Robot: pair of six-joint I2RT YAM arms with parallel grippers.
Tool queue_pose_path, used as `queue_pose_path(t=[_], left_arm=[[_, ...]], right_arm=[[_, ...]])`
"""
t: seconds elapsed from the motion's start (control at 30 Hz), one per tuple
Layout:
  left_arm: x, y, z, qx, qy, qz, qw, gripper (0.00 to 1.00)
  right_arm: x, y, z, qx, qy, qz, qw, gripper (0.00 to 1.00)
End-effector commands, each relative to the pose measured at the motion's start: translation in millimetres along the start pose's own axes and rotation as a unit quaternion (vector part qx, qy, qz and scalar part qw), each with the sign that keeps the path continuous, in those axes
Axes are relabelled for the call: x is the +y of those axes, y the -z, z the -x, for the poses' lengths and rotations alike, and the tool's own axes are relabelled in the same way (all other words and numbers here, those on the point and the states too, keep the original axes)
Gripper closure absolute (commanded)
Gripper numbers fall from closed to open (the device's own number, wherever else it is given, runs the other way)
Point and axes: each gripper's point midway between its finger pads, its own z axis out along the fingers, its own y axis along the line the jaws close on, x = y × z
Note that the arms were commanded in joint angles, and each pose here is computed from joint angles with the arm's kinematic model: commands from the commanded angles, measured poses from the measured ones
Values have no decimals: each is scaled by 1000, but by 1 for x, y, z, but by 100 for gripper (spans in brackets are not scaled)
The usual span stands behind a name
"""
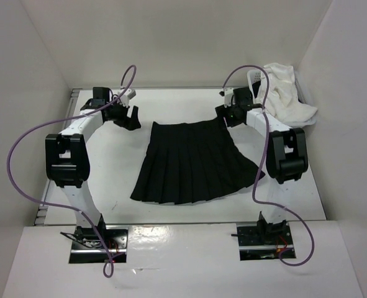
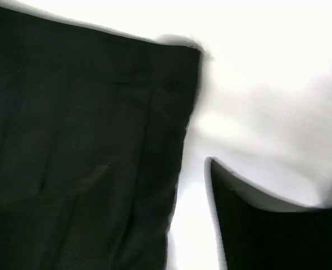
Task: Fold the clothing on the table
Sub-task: Flatten the skirt out
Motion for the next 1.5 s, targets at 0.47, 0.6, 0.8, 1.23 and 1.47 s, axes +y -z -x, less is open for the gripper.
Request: queue_pose_path(t=[0.47,0.6,0.8,1.23,1.47], left_arm=[[-42,121,79,-110,45,61,991,0],[-59,145,73,-121,55,74,988,0],[-91,122,33,-76,65,4,995,0],[-95,138,-23,4,71,40,997,0],[-97,151,-29,-12,57,60,997,0]], right_arm=[[17,69,76,-70,-36,-34,996,3],[44,69,55,-47,6,-34,998,1],[45,68,44,-25,18,-28,999,1],[65,115,-34,103,128,-11,986,1],[73,143,-75,185,177,12,967,1]])
